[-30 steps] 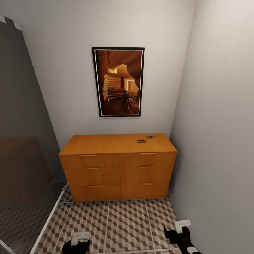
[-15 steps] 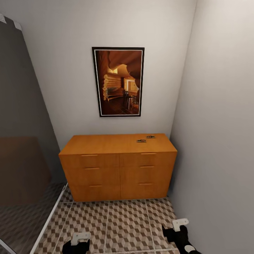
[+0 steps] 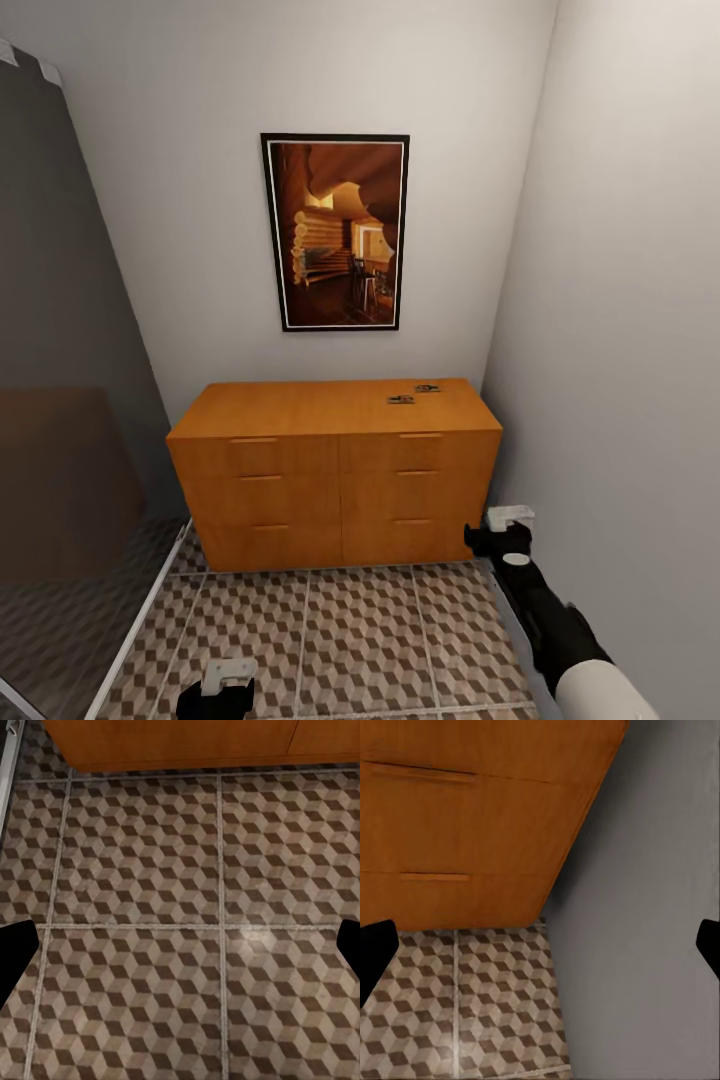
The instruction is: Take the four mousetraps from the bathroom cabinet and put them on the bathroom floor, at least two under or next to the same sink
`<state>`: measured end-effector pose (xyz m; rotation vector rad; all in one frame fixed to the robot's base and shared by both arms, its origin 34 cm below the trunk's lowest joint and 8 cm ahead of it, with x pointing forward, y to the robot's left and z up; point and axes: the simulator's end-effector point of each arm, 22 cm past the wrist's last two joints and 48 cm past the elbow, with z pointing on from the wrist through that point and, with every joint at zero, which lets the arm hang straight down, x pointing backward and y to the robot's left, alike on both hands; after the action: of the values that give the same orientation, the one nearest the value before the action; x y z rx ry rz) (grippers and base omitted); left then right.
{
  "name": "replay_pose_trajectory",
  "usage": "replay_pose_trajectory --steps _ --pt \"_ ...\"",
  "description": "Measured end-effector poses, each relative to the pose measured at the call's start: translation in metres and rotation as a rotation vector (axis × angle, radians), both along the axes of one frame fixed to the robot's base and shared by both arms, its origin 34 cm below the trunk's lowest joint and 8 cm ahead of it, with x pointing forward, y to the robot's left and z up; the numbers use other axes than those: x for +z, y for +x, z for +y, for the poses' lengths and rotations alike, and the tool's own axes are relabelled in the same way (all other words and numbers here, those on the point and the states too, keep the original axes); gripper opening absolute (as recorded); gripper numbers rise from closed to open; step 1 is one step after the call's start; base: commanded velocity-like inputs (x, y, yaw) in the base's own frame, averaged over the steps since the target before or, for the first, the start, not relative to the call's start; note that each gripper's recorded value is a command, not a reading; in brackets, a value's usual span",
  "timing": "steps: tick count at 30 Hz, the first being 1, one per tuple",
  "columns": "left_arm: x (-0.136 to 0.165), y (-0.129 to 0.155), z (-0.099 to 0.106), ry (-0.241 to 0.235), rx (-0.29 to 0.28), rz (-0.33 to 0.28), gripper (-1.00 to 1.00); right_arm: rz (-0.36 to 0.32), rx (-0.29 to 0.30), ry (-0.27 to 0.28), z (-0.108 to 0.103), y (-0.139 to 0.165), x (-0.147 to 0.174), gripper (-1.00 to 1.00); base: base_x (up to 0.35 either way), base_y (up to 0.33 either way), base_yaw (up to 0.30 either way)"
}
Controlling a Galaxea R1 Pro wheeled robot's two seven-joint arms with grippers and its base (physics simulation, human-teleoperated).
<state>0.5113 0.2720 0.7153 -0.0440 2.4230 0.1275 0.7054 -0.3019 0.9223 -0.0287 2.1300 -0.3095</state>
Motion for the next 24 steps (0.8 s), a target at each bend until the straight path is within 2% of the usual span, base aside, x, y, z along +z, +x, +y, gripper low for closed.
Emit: replay_pose_trajectory --steps 2,6,10,11,12,16,19,21,24 --pt "0.000 0.000 0.000 0.000 0.000 0.000 1.00 -0.054 -0.012 -0.006 -0.001 0.017 0.054 1.00 0.000 0.000 0.000" --pt "0.000 0.000 0.000 0.000 0.000 0.000 1.00 -0.074 -0.027 -0.005 -0.001 0.023 0.107 1.00 0.000 0.000 0.000" --pt "0.000 0.000 0.000 0.000 0.000 0.000 1.00 -0.079 -0.019 0.006 0.002 0.027 0.141 1.00 0.000 0.000 0.000" --pt "0.000 0.000 0.000 0.000 0.000 0.000 1.00 -0.087 -0.016 0.008 0.003 0.029 0.148 1.00 0.000 0.000 0.000" --pt "0.000 0.000 0.000 0.000 0.000 0.000 1.00 -0.116 -0.004 0.016 0.006 0.038 0.170 1.00 0.000 0.000 0.000" --pt "0.000 0.000 0.000 0.000 0.000 0.000 1.00 -0.146 0.025 0.035 0.014 0.051 0.200 1.00 0.000 0.000 0.000" --pt "0.000 0.000 0.000 0.000 0.000 0.000 1.00 -0.150 0.130 0.089 0.039 0.063 0.222 1.00 0.000 0.000 0.000" --pt "0.000 0.000 0.000 0.000 0.000 0.000 1.00 -0.165 0.173 0.102 0.049 0.069 0.236 1.00 0.000 0.000 0.000" --pt "0.000 0.000 0.000 0.000 0.000 0.000 1.00 -0.183 0.207 0.105 0.056 0.075 0.253 1.00 0.000 0.000 0.000"
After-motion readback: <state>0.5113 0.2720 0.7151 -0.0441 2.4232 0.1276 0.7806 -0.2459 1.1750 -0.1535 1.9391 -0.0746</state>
